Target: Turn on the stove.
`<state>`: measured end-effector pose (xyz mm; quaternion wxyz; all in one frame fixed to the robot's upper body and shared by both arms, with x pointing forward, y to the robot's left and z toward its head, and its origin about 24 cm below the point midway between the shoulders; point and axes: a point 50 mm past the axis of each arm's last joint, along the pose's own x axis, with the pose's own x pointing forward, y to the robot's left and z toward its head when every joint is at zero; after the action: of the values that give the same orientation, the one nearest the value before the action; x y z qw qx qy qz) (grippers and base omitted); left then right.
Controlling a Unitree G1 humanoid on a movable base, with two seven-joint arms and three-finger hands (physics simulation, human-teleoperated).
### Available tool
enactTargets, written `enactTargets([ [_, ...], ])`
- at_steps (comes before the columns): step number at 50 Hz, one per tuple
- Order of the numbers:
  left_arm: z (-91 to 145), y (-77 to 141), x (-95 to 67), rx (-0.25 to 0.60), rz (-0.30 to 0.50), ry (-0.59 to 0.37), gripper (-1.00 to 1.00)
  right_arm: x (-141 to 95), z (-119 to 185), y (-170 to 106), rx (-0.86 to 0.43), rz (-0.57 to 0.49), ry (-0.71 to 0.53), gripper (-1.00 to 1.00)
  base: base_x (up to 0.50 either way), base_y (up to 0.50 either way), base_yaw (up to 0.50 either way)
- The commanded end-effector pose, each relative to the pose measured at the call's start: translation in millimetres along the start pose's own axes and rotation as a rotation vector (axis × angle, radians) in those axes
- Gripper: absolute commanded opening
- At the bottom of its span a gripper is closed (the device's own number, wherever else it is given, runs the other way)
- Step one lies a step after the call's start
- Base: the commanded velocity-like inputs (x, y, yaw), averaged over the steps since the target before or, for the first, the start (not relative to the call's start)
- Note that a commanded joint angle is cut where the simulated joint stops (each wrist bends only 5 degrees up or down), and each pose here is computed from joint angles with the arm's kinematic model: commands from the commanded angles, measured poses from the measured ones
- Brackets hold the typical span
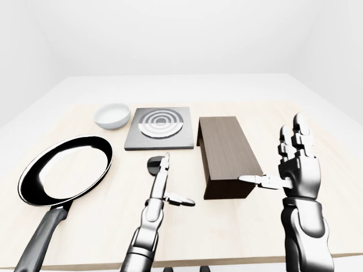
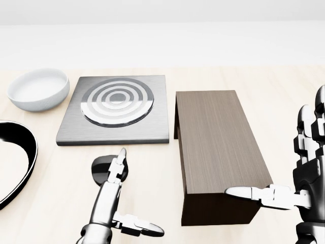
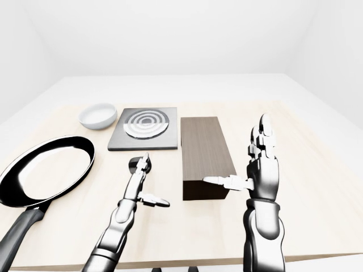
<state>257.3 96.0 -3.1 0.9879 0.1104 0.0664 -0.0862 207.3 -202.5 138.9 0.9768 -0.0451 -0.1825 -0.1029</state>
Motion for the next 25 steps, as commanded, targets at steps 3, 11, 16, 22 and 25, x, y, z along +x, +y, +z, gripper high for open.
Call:
enactTargets([
  [3,-5.0,-3.0,12.1,-0.010,-0.012,0.035,1.00,-0.1,-4.3,1.6,0.009,0.008,0.018,1.00,0.00,0.00,0.00],
  [11,-12.2,-0.4,29.4,0.001,-0.003,0.102,1.00,0.3,-1.0,1.3,0.009,0.007,0.003,1.00,0.00,0.00,0.00],
  [16,-19.3,0.1,35.6,0.006,0.003,0.154,1.00,0.3,-1.0,1.0,0.010,0.006,0.004,1.00,0.00,0.00,0.00],
  [22,-19.7,0.2,43.9,0.005,0.010,0.184,1.00,0.5,-2.2,1.5,0.010,0.007,0.008,1.00,0.00,0.00,0.00],
  [25,-21.7,-0.5,46.7,-0.001,0.010,0.207,1.00,0.2,-1.8,1.4,0.010,0.006,0.007,1.00,0.00,0.00,0.00],
])
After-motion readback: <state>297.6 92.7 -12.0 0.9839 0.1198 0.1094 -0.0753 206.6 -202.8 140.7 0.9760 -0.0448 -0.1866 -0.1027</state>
